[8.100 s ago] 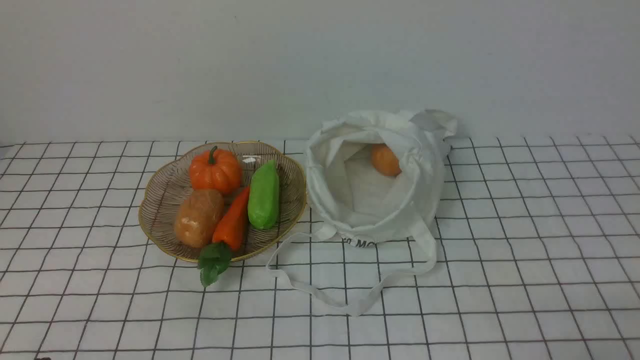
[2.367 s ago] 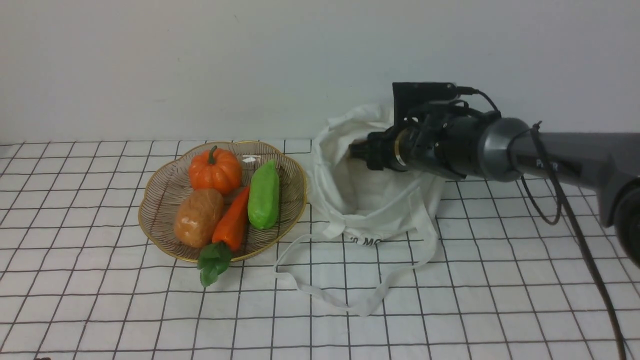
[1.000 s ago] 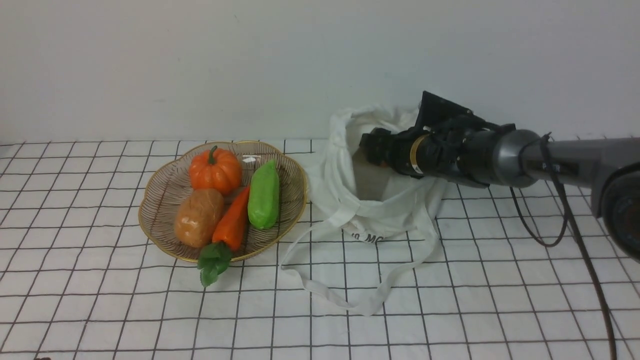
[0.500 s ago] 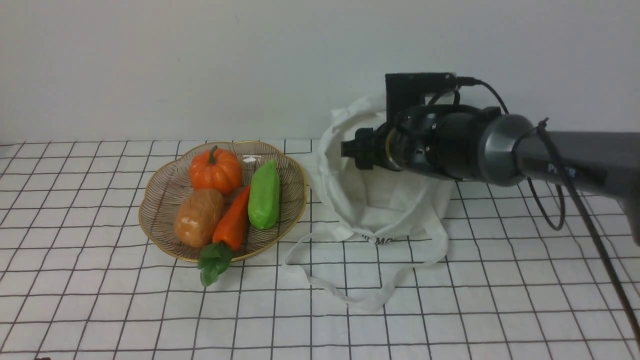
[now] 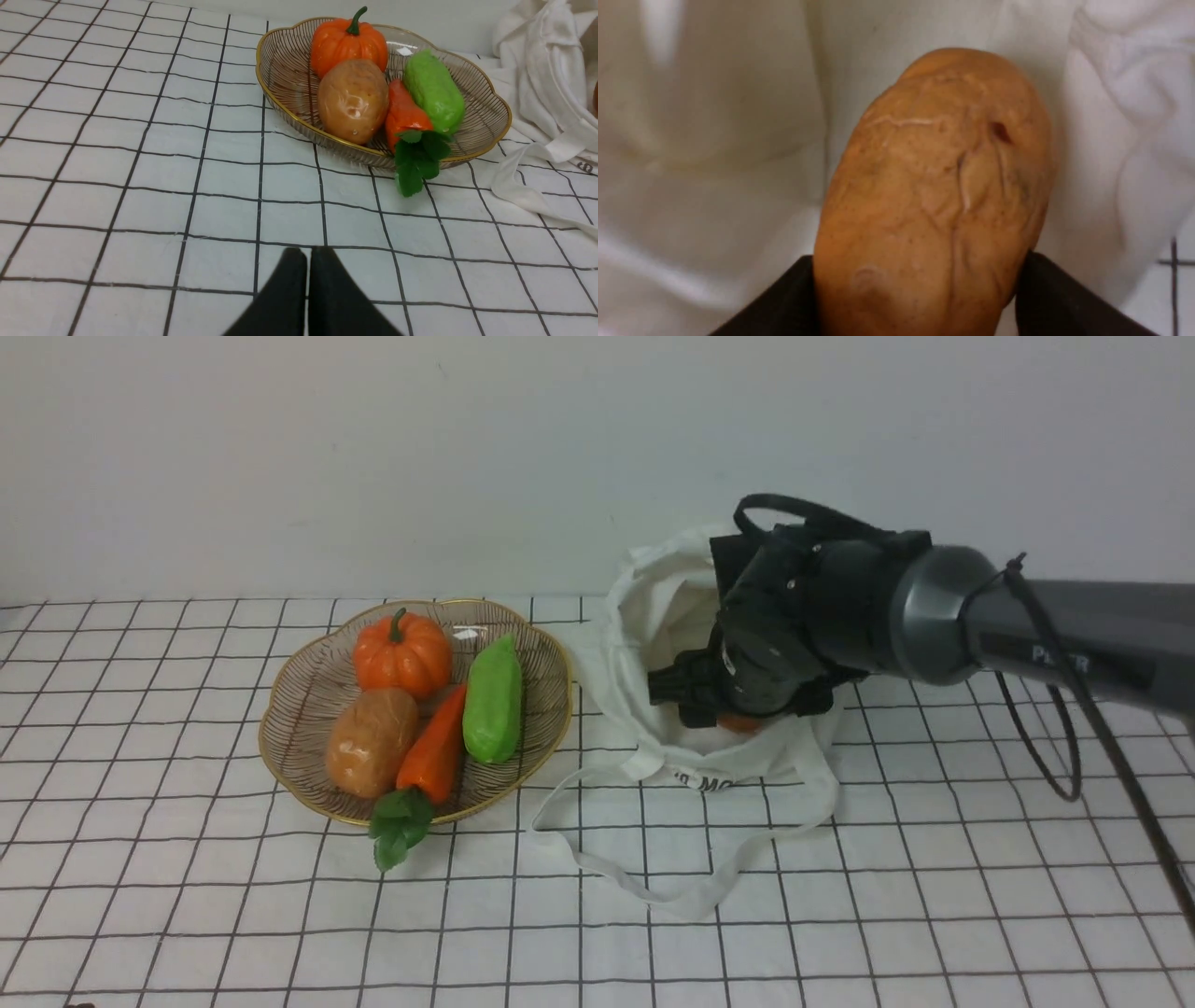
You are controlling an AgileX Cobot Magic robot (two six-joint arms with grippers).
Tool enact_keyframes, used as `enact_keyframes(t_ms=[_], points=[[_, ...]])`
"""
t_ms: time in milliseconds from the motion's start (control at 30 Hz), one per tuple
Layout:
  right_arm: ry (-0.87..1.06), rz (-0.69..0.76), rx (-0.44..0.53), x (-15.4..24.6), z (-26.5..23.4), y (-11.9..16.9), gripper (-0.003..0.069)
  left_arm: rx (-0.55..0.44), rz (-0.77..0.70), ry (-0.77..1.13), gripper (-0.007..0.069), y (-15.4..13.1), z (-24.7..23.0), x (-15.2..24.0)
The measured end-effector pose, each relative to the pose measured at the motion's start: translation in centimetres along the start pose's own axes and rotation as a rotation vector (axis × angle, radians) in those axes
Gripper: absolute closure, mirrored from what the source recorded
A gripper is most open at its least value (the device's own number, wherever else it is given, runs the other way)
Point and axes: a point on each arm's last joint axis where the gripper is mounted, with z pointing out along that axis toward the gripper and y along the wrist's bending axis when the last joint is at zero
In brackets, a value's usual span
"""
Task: Take vegetables from bag on white checkered tablecloth place on plate.
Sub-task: 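Take the potato out of the bag and place it in the dish with the right gripper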
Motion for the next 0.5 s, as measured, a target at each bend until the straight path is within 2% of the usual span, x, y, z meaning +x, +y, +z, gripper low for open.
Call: enact_keyframes(t_ms=[167,267,333,500], points=[[-0.03,-0.036,-0.062,-0.9,-4.8,0.0,0.0183,0.0,0.0,0.0,0.0633,0.0,0.0,0.0],[-0.107,-0.051,-0.149,-1.6,-8.8,0.7,0.0183,0.0,0.0,0.0,0.0633,0.0,0.0,0.0],[-0.19,-0.067,-0.248,-1.9,-11.2,1.9,0.0183,0.0,0.0,0.0,0.0633,0.0,0.0,0.0],[-0.362,-0.136,-0.456,-1.8,-12.2,6.2,0.0183,0.0,0.0,0.0,0.0633,0.0,0.0,0.0]])
